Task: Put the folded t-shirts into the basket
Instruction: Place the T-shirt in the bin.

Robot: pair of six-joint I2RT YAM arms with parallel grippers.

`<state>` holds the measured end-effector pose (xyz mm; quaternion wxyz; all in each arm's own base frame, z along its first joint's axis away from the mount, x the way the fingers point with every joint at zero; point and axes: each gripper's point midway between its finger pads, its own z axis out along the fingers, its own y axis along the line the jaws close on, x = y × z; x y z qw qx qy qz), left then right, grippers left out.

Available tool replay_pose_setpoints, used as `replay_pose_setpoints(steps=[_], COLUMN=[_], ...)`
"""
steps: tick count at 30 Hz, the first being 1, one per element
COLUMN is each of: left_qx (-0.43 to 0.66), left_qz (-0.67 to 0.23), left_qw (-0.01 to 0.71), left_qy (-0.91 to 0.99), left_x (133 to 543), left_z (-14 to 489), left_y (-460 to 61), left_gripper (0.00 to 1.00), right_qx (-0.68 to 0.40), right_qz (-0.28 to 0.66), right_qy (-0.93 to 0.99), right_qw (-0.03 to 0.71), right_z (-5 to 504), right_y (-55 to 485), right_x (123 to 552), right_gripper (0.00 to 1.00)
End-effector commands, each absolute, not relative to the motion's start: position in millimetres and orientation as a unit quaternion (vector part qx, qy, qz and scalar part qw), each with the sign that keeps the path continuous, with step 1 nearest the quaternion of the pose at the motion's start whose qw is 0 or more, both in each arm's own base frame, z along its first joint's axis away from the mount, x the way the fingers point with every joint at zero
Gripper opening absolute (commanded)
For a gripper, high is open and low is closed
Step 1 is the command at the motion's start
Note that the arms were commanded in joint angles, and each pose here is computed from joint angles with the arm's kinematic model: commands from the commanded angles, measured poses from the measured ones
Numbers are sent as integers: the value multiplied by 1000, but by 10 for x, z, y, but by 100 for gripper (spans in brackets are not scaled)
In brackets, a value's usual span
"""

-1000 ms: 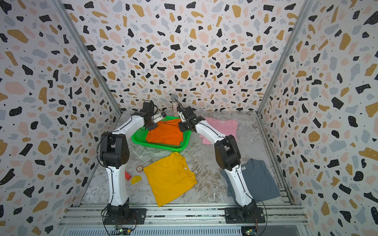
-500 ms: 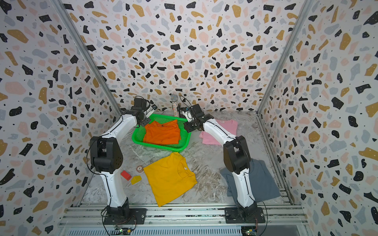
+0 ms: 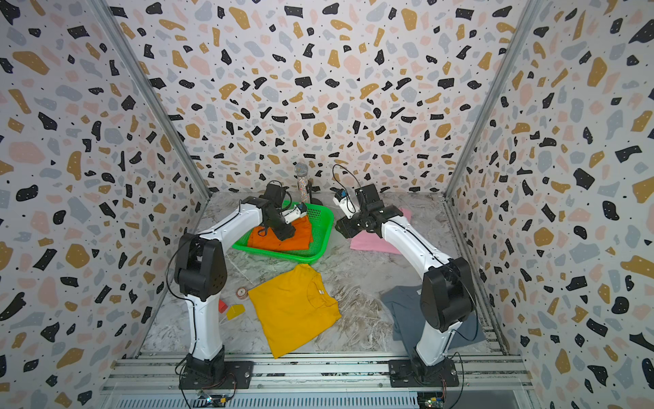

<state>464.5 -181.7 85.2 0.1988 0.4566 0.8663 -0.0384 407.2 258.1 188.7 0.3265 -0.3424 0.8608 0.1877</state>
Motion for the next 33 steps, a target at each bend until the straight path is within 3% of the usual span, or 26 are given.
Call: replay_pose_setpoints(steps=[1,15,21,33], left_qx=[423,427,452,508], left_qz=[-101,-74,-90,-151], left_qw=[194,145,63,-56], left_qy=[879,889,885,846], left_x=[4573,4614,4345,3705], left_z=[868,408,200,263], left_y=[-1951,-2095,-2046,-1964], left_gripper=[57,54,50,35], right_qx=[-302,-201,-197,-194], right_qz=[204,305,311,319], right_qy=[880,903,901,900], right_qw=[304,227,231,226], right_z=[1672,1258,1262,1236], right_y=[2662,3087,3116,3226], right_x=[4130,4366,4391,4568], right_gripper=[61,66,64,59])
